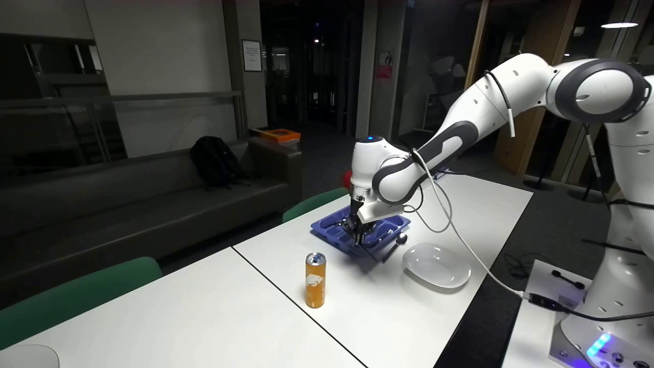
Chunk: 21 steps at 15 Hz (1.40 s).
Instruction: Move the blue cutlery holder forwards, remove one butter knife from the holder and put it on the table
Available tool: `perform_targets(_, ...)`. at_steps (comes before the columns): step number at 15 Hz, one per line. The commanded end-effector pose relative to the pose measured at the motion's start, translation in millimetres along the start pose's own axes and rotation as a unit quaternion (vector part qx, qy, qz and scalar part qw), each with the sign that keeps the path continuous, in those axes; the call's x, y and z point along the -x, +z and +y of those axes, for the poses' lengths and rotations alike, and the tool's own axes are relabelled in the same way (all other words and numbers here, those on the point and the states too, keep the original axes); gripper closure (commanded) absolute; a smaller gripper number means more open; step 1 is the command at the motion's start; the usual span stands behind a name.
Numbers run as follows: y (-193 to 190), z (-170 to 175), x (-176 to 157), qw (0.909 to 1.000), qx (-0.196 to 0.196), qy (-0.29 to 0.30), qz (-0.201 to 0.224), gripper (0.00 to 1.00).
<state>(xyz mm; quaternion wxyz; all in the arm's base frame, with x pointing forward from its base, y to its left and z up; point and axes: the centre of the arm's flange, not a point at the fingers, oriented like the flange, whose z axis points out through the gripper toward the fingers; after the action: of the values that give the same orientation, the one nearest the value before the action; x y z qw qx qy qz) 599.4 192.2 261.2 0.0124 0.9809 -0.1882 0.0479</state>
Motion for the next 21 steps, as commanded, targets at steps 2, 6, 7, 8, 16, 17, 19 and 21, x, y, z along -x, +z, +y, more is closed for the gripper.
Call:
perform_targets(2,-3.8,35.8,54.8,0.9995,-0.02,-0.003,0.022,0.97)
perform_targets(6,7.7,50.7,49.9,0.999,-0.037,-0.012,0.022,0.97)
perform_targets(7,11.7,52.9,41.3,0.999,-0.038,-0.02,0.014,0.97)
perform_targets(8,19.7,35.6,44.9,0.9996,-0.023,-0.008,0.013,0.88)
perform_targets(16,20.7,43.9,38.7,0.9996,-0.023,-0.012,0.012,0.88)
perform_targets(17,20.7,43.9,38.7,0.9996,-0.023,-0.012,0.012,0.88)
perform_targets(19,20.7,43.9,38.7,0.9996,-0.023,-0.012,0.012,0.88)
perform_targets(21,20.7,43.9,38.7,0.9996,-0.023,-0.012,0.012,0.88)
